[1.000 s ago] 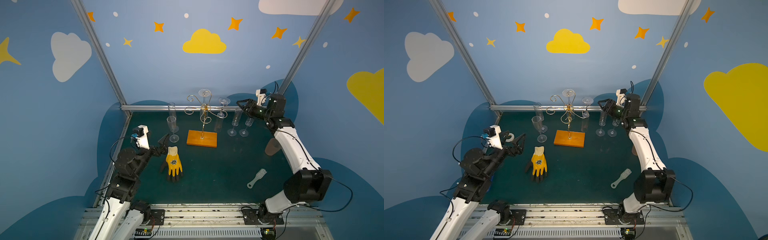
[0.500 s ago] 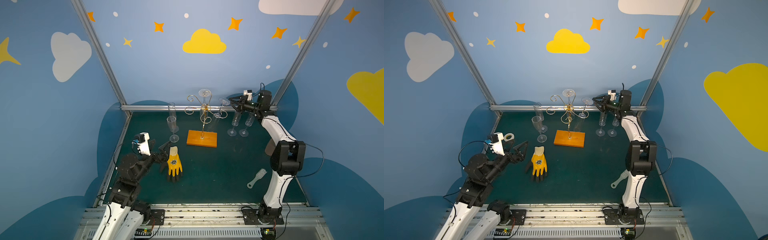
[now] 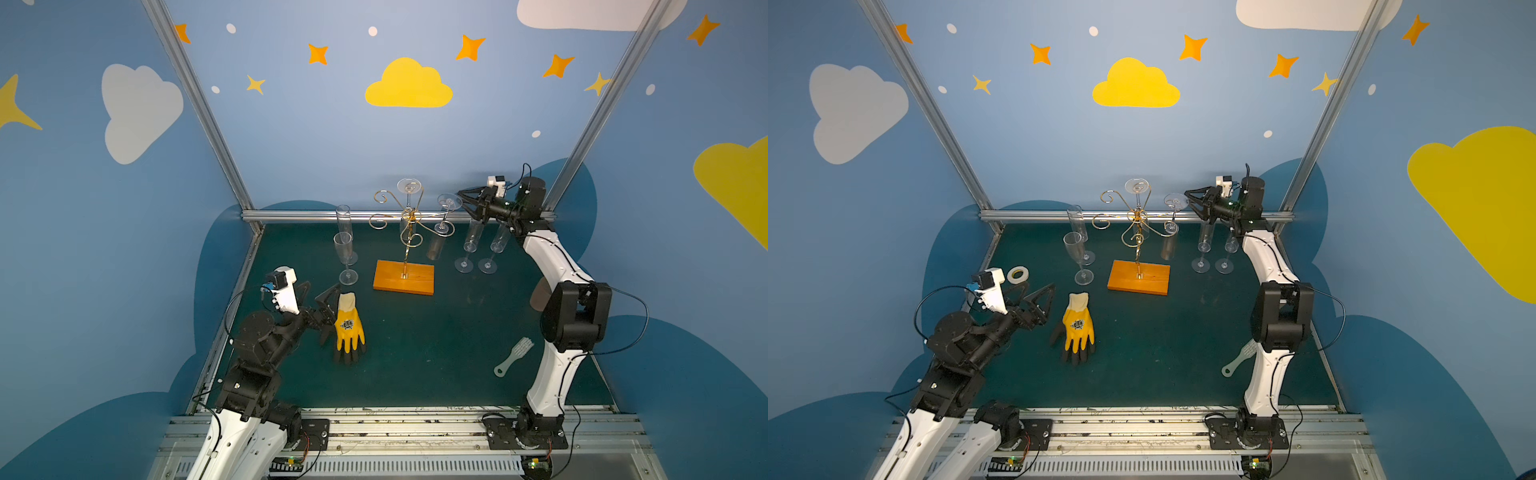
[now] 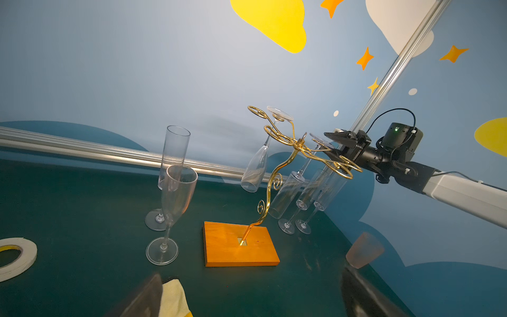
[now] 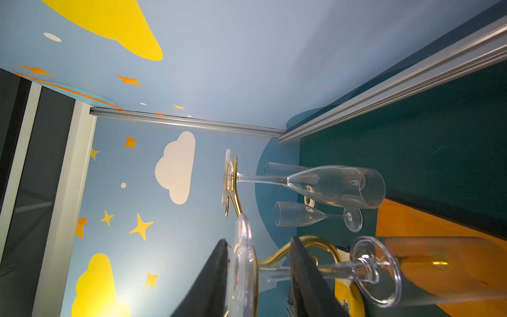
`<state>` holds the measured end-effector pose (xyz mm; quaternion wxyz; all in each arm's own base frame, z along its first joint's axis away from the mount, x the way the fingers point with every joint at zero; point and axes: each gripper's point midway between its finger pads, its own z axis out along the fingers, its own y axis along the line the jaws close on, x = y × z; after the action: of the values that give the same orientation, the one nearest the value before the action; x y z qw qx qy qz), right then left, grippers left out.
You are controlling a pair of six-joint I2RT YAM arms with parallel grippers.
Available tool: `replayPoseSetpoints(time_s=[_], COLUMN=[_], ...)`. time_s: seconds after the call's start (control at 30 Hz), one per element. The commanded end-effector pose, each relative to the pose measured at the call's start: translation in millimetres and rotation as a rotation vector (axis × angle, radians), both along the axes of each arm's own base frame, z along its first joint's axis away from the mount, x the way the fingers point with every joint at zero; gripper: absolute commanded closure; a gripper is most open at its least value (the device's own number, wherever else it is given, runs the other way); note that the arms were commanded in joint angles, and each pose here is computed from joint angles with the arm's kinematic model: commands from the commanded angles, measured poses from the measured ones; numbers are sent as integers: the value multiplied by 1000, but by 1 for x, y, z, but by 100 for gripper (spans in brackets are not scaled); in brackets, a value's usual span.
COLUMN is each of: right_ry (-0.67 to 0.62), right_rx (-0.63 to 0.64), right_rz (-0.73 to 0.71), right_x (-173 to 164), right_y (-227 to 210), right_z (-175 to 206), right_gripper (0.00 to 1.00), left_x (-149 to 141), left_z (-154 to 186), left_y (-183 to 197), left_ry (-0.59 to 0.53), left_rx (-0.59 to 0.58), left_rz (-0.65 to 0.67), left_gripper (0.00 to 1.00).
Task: Take the wine glass off the wine glass rack
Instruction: Pick up the wine glass from the wine glass rack.
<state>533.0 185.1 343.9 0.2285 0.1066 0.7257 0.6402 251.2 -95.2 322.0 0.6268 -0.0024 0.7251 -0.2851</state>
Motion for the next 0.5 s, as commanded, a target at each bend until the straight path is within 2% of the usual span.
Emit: replayPoseSetpoints(time_s=[0.0, 0.27, 0.47], right_ry=[-60, -55, -51], right_rx=[9, 11, 13], right_rz=[35, 74, 83], right_x=[-10, -16, -17], right_y=[6, 18, 19], right_z=[23, 21, 18], right_gripper=[63, 67, 76], left_x=[1, 0, -3], left_z=[2, 2, 2], left_y=[1, 3, 4], left_ry=[-14, -12, -14], left_rx=[-14, -22, -24], left_rz=[9, 16, 21], left_gripper=[1, 1, 1])
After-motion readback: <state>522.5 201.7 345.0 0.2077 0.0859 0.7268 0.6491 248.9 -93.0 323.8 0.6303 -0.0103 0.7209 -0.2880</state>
